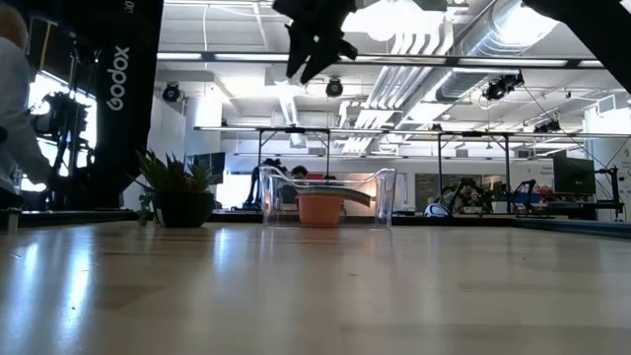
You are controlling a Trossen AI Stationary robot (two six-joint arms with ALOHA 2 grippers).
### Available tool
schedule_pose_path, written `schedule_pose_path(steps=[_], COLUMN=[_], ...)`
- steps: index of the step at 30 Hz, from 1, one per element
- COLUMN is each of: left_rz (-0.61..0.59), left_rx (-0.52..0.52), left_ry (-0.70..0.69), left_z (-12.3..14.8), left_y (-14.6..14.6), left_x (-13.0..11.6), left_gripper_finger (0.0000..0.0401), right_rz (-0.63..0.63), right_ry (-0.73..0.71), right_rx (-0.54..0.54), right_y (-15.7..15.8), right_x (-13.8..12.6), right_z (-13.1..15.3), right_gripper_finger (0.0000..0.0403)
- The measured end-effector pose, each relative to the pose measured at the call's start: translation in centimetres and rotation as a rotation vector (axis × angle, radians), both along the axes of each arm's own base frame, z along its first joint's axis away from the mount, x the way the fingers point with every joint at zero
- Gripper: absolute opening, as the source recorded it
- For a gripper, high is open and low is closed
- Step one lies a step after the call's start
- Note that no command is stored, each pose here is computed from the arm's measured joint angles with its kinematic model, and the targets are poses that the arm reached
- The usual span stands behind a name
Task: Nest measuring cups in basket
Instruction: Return to Home Position
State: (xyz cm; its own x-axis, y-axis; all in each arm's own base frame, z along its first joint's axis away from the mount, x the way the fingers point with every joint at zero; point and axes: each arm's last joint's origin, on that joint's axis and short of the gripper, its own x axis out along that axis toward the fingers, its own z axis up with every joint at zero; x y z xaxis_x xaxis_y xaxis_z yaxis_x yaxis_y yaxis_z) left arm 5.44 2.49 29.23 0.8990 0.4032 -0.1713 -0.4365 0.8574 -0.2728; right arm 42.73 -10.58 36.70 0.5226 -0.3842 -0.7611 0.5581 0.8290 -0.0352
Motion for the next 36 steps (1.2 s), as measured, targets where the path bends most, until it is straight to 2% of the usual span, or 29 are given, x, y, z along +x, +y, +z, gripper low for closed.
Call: schedule_pose_path(steps=[7, 10, 13, 17, 22, 25, 30, 36], left_rz=[-0.002, -0.006, -0.021, -0.026, -0.036, -0.028, -0.033, -0.020], left_rx=[0.060, 0.053, 0.109, 0.088, 0.000, -0.009, 0.065, 0.069], left_ry=[-0.132, -0.096, -0.105, -0.135, -0.143, -0.127, -0.132, -0.084], left_z=[-3.6, -5.0, -5.9, -8.3, -11.2, -12.1, -11.8, -12.2], left_y=[-0.3, 0.0, 0.4, 0.8, 1.2, 1.3, 1.4, 1.4], left_x=[-0.7, 0.0, 0.9, 2.0, 3.0, 3.2, 3.2, 3.2], left_gripper_finger=[0.0085, 0.0085, 0.0085, 0.0085, 0.0085, 0.0085, 0.0085, 0.0085], right_rz=[0.004, 0.020, 0.051, 0.066, 0.034, 0.026, -0.009, -0.141], right_ry=[-0.035, -0.059, -0.090, -0.102, -0.103, -0.087, -0.056, -0.018], right_rx=[0.033, 0.045, 0.041, 0.027, -0.071, -0.130, -0.240, -0.343], right_y=[4.0, 5.4, 6.7, 7.9, 8.5, 8.7, 8.7, 9.0], right_x=[0.8, 0.9, 1.3, 1.1, -0.6, -2.7, -7.5, -16.2], right_z=[0.0, 0.3, 0.6, 1.0, 2.9, 4.8, 8.3, 12.4], right_gripper_finger=[0.0165, 0.0165, 0.0165, 0.0165, 0.0165, 0.0165, 0.0165, 0.0165])
